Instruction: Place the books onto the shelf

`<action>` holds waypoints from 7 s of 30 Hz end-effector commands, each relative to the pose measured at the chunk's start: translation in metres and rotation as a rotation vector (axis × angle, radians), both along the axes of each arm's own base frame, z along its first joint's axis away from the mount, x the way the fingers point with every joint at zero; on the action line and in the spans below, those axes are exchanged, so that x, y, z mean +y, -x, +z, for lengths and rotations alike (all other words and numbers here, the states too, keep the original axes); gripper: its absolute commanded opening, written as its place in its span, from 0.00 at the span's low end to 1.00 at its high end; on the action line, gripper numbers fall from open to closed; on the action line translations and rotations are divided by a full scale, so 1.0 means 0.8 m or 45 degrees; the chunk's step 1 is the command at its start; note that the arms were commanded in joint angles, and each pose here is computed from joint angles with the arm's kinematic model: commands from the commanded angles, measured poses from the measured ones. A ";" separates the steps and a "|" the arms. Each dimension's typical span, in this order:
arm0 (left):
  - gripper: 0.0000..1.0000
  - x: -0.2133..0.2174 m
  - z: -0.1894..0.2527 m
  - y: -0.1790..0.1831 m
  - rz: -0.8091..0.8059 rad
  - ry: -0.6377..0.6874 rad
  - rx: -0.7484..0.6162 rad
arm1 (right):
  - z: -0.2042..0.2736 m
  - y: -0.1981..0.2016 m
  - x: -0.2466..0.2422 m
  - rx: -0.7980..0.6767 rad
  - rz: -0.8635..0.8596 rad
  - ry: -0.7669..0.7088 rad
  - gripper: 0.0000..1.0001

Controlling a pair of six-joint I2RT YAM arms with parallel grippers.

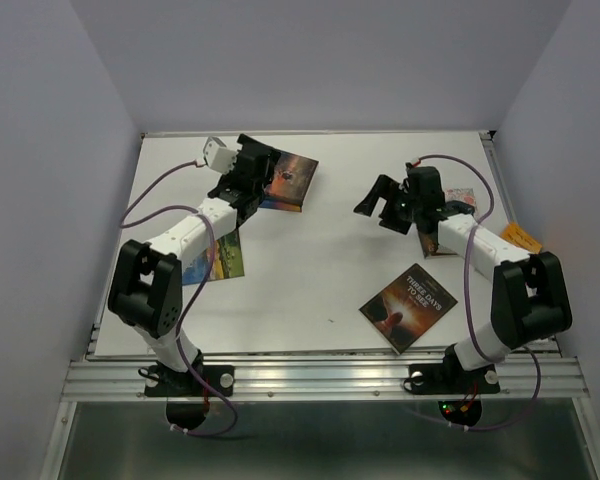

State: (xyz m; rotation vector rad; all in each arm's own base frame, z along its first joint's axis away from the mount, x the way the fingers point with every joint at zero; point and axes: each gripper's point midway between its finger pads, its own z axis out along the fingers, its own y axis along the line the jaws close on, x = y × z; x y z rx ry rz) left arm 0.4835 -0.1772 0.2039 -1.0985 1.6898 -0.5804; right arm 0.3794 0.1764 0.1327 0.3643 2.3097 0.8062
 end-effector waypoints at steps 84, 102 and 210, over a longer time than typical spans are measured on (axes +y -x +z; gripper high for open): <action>0.99 0.196 0.080 -0.057 -0.314 -0.716 0.175 | 0.002 -0.171 -0.016 -0.095 -0.286 0.737 1.00; 0.99 -0.033 0.028 0.079 -0.996 -0.602 -0.026 | -0.064 0.228 -0.185 0.577 -0.837 0.430 1.00; 0.76 -0.313 -0.155 0.320 -2.204 0.187 0.043 | -0.177 0.203 -0.062 0.649 -0.093 0.014 0.24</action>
